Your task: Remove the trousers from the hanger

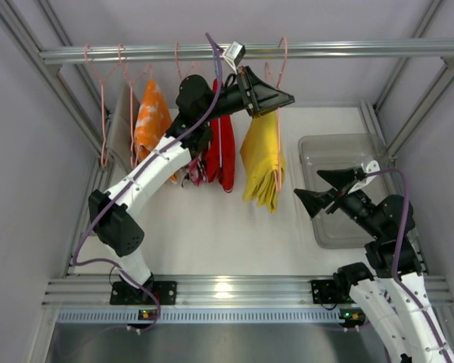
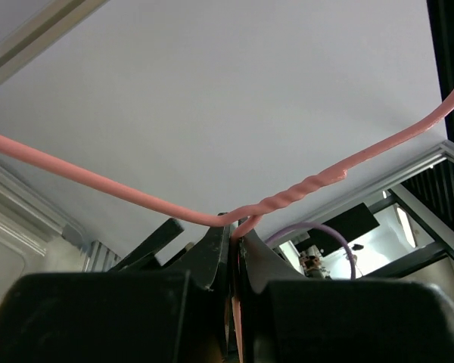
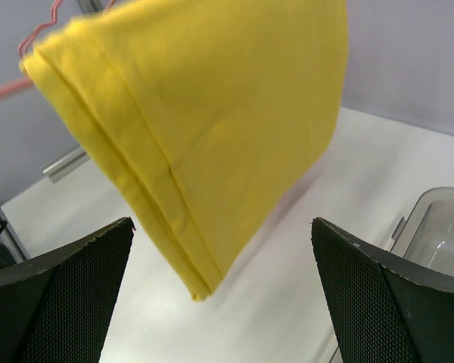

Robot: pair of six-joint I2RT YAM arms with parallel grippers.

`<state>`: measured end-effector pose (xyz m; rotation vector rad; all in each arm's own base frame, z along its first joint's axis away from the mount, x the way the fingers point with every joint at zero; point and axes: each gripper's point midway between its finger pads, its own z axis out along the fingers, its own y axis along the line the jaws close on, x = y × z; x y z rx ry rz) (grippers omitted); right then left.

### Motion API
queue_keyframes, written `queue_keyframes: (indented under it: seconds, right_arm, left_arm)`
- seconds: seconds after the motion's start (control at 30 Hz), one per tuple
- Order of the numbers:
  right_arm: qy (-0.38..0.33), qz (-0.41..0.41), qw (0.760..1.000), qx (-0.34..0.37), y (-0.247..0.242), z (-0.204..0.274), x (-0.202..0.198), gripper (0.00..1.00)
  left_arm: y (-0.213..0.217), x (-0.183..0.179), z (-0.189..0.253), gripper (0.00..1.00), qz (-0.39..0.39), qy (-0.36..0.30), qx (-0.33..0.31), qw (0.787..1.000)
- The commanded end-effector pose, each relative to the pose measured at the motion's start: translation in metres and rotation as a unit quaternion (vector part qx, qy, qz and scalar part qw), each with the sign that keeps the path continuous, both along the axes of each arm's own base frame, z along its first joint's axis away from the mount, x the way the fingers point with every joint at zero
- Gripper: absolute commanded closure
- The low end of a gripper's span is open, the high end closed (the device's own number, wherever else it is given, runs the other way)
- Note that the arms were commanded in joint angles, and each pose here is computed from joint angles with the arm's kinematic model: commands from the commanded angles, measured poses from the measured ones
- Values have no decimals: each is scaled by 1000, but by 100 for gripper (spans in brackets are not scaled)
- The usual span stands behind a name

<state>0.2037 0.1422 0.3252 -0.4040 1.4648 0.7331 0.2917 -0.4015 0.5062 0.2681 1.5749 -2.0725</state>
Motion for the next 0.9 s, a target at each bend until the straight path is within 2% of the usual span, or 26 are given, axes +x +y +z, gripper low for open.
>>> queue_keyframes:
  seconds: [0.0, 0.2, 0.47, 0.67, 0.87]
  right_arm:
    - [-39, 19, 999, -28, 2, -4, -7, 1]
    - [-43, 44, 997, -39, 10, -29, -8, 0]
    - [-66, 39, 996, -50, 15, -51, 6, 0]
    - [-82, 80, 990, -78, 39, -67, 4, 1]
    - [-101, 28, 986, -133, 47, -81, 23, 2]
  left_arm:
    - [23, -19, 80, 100, 22, -97, -92, 991]
    - [25, -19, 102, 100, 34, -122, -107, 986]
    - [30, -23, 125, 100, 32, -118, -130, 984]
    - [29, -20, 126, 100, 35, -111, -132, 984]
    - [32, -25, 134, 100, 33, -116, -138, 983]
